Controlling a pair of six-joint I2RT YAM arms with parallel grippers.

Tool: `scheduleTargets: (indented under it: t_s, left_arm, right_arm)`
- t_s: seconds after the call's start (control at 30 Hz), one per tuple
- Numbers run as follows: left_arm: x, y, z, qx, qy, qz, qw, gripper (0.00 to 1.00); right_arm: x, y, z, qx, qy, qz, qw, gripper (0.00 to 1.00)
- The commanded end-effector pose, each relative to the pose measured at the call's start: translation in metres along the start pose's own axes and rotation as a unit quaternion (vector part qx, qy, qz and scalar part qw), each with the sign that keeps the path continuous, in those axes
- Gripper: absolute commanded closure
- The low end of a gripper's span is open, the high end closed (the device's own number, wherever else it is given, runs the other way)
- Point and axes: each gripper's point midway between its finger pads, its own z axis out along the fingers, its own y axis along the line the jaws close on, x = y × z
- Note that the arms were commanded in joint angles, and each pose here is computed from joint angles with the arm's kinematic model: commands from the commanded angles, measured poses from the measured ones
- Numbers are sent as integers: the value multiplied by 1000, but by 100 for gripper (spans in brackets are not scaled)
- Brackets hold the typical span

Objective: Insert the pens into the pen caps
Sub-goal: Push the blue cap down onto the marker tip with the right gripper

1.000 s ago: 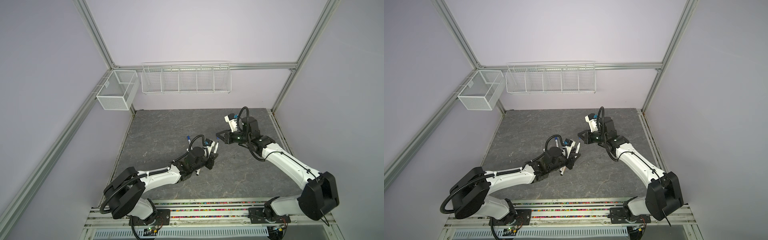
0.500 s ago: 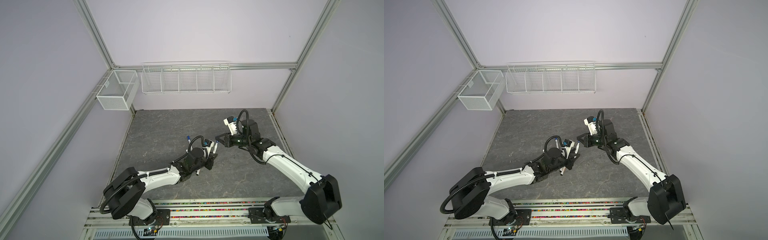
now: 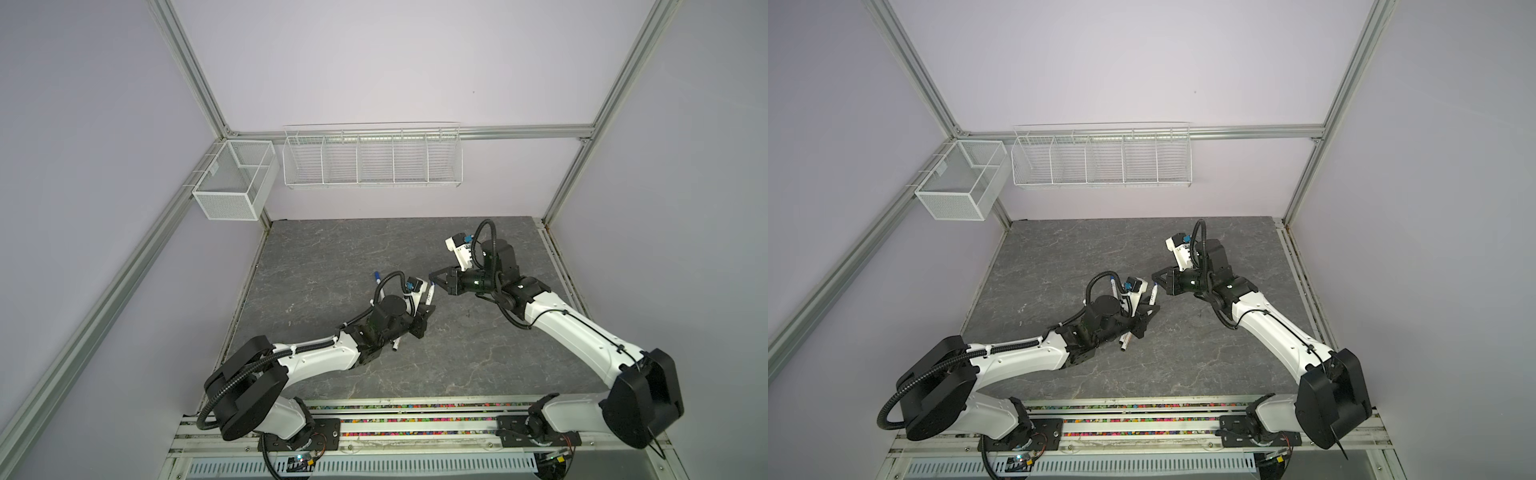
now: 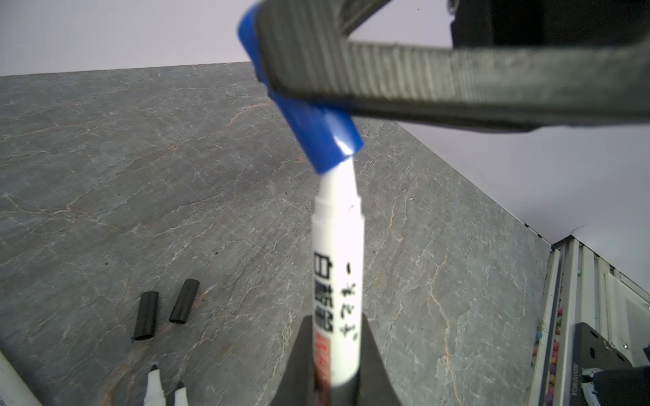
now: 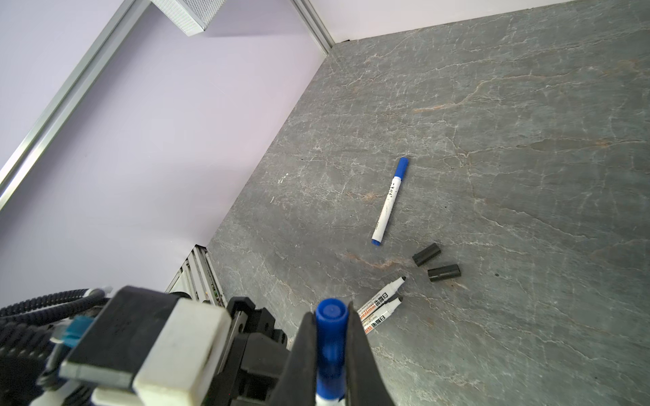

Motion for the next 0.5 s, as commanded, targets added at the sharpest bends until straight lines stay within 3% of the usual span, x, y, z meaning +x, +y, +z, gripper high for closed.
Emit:
scheduleTargets:
  t_s: [0.0,0.23,0.47]
  left_arm:
    - [-56,-13,-6,27,-77,-4,997,100]
    - [-101,7,-13,49,-160,-83,982,100]
    - [-131,7,-15,38,-180,-49,982,100]
  right_arm:
    - [5,5,5,-11,11,-3,1000,93]
    - [0,12,3,-25,7,-4,1000,93]
    - [8,34,0,-81,54,-35,995,93]
